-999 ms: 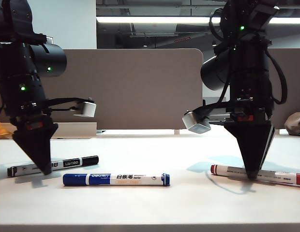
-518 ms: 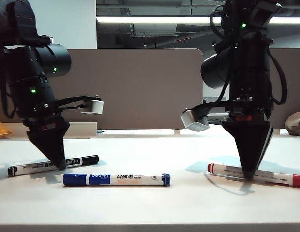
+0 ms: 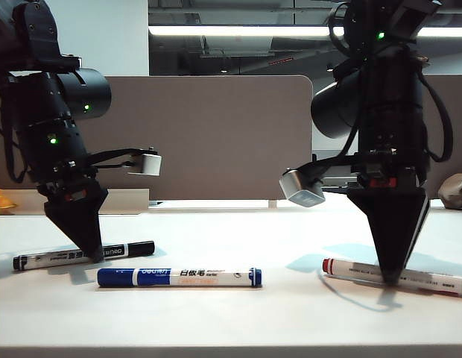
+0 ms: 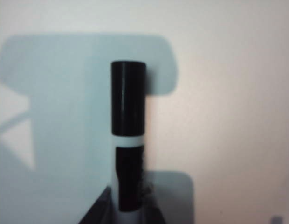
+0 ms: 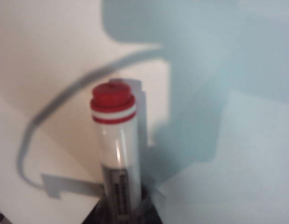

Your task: Pick up the markers one by one and line them up horizontally in a straight line on the table.

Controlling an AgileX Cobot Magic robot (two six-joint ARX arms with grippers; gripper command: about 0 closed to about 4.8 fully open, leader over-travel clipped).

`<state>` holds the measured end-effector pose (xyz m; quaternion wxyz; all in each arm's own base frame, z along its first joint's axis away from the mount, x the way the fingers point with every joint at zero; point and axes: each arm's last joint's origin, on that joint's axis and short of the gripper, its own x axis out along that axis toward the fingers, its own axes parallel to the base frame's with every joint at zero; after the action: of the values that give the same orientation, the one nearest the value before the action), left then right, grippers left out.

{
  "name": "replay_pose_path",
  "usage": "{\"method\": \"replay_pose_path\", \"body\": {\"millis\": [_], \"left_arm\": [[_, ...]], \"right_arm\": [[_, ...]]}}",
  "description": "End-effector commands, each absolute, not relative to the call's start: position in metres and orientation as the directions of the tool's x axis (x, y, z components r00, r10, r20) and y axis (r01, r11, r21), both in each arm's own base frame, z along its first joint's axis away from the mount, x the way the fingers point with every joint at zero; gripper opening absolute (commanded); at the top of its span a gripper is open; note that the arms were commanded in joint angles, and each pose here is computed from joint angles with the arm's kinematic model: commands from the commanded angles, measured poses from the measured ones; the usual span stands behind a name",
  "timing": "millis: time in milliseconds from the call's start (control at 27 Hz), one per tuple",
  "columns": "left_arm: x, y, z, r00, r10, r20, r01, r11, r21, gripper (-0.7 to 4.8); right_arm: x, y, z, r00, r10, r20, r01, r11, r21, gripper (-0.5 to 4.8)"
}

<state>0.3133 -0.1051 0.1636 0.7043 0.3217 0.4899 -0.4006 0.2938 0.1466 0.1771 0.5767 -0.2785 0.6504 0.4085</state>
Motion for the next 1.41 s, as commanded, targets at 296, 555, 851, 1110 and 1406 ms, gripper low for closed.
{"method": "replay_pose_path", "body": {"millis": [296, 555, 851, 1110, 1406], "left_arm": [[0.292, -0.094, 0.149, 0.013, -0.072, -0.997, 0.902, 0.432, -0.019, 0.52], [0.286, -0.093, 0.163, 0.037, -0.083, -0.996, 0.911, 0.412, -0.001, 0.52], [0.258, -0.084, 0.164, 0.077, -0.109, -0.991, 0.931, 0.362, 0.032, 0.53], [0.25, -0.082, 0.173, 0.086, -0.122, -0.989, 0.944, 0.328, 0.042, 0.52], [0.246, -0.081, 0.174, 0.055, -0.127, -0.99, 0.966, 0.259, 0.021, 0.53]], "right_arm": [[0.286, 0.143, 0.175, -0.183, 0.083, -0.98, -0.858, 0.473, 0.201, 0.68], [0.282, 0.15, 0.176, -0.179, 0.072, -0.981, -0.877, 0.44, 0.192, 0.68], [0.274, 0.165, 0.176, -0.161, 0.022, -0.987, -0.923, 0.352, 0.158, 0.68], [0.274, 0.164, 0.176, -0.152, 0.006, -0.988, -0.928, 0.342, 0.145, 0.68], [0.275, 0.165, 0.176, -0.139, 0.01, -0.99, -0.935, 0.327, 0.134, 0.68]]}}
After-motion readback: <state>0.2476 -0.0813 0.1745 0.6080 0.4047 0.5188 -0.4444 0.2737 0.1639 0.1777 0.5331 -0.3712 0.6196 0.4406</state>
